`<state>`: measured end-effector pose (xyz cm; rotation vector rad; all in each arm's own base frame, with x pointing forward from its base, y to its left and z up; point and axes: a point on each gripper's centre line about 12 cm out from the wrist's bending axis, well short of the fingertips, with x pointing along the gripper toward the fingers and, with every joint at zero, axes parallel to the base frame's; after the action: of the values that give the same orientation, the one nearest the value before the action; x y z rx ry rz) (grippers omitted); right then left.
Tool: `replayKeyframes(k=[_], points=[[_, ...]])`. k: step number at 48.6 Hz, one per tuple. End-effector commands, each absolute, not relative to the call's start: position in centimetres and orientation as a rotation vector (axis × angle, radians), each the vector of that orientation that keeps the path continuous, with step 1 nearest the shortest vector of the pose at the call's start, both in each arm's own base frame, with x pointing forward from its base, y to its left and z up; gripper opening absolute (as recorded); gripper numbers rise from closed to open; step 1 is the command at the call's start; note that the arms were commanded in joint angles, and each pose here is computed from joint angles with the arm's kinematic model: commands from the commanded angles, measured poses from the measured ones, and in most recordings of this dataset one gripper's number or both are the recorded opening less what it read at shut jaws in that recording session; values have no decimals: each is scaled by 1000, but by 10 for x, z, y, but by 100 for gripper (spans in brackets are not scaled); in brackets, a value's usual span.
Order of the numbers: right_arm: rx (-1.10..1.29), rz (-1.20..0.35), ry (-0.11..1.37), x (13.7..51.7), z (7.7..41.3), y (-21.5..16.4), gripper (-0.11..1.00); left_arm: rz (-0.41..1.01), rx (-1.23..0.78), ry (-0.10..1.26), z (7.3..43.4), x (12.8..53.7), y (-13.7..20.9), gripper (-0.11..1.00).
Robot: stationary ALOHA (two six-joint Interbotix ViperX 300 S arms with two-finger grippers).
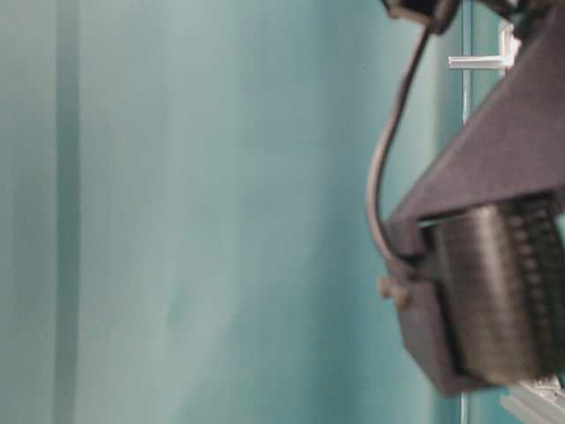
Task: Move the cable alternately left and right between 8 closely spaced pins so it hooks onto each one.
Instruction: 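Close the right gripper on the white cable just behind its plug, then lift the cable with the right gripper and carry it left over the frame's bottom edge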
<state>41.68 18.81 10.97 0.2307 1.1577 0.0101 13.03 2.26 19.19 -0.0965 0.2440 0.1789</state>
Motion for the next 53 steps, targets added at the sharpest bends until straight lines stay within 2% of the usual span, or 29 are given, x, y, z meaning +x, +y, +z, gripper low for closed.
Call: replayKeyframes(k=[1,19,40,53], points=[[245,20,1129,420,132,194,14,184,-96,238,195,131,24,47],[476,-176,1169,407,157,188,14,187,-96,232,190,131,24,47],[752,-620,1171,351,168,188,14,189,-96,230,191,131,24,47],[902,-792,1120,322,172,179,14,190,-95,230,191,131,24,47]])
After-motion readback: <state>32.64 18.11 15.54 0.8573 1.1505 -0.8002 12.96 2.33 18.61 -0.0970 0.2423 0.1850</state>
